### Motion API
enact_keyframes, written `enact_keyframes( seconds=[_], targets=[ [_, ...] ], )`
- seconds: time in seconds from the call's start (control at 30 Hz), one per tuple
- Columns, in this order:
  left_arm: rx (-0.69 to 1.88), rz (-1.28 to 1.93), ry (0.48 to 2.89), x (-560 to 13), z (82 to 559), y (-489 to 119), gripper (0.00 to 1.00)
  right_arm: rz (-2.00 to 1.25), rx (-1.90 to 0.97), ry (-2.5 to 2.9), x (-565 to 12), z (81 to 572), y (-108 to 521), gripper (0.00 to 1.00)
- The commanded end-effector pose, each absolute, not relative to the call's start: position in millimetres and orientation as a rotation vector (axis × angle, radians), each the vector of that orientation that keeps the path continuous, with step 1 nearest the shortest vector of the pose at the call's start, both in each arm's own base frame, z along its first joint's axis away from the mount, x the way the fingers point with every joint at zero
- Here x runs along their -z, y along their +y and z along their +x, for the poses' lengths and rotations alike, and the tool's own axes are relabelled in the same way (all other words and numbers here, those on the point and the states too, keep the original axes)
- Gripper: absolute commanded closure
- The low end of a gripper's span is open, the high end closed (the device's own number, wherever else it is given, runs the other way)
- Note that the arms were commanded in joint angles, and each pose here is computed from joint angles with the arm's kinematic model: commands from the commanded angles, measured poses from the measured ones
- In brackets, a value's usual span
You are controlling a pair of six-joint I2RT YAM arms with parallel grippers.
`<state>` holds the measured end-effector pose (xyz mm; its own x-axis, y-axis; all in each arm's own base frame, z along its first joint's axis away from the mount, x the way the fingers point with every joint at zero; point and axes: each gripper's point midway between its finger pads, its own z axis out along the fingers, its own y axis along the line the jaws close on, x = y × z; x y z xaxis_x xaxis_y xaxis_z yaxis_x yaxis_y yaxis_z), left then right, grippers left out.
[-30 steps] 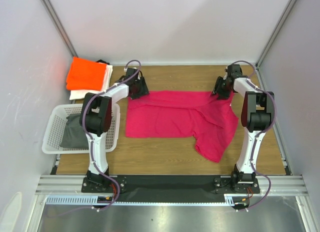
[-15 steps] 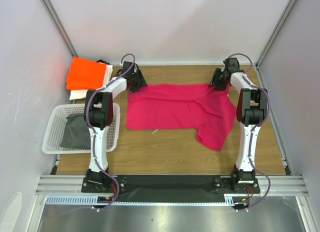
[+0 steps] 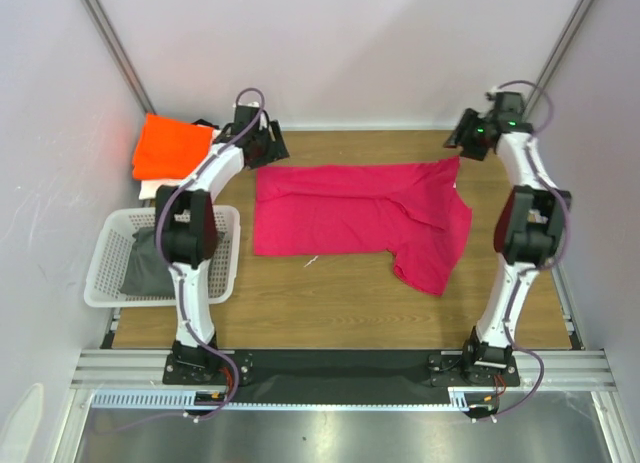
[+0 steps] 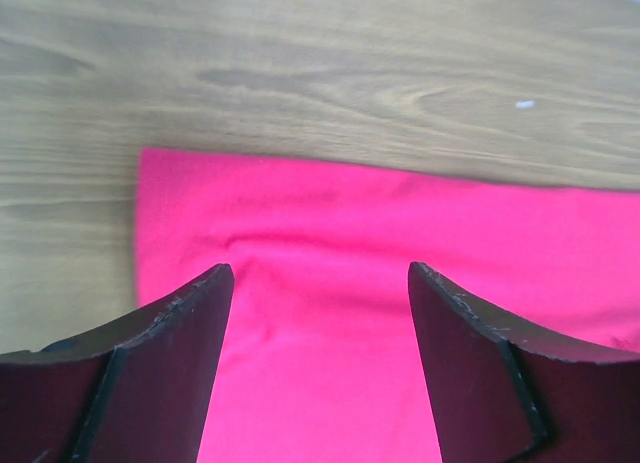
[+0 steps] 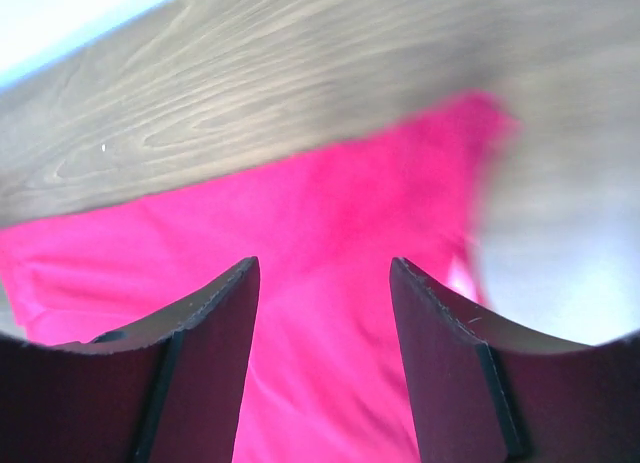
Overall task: Fold and stack the t-shirts
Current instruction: Fold the tshirt
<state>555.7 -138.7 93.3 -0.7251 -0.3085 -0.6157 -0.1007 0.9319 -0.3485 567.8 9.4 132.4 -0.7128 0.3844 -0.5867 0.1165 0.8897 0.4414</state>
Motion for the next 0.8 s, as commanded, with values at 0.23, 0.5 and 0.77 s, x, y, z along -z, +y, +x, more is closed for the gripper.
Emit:
enact_keyframes(
  seconds=[0.23,0.5,0.77],
  targets=[
    [0.279,-0.249,2.338,-142.8,467.4,-134.6,0.19,0.511,-0.262,2.412,-114.4,471.2,-54.7,0.4],
    [0.154,-0.258,2.443,-87.1,435.6,-115.0,0.21,0.427,-0.282,2.474,-65.6,454.8,-49.0,0.42],
    [0.102,-0.222,2.499,-58.5,431.5,-115.8,0.24,0.379,-0.229,2.487,-56.5,462.5,-57.4,0.47]
  ],
)
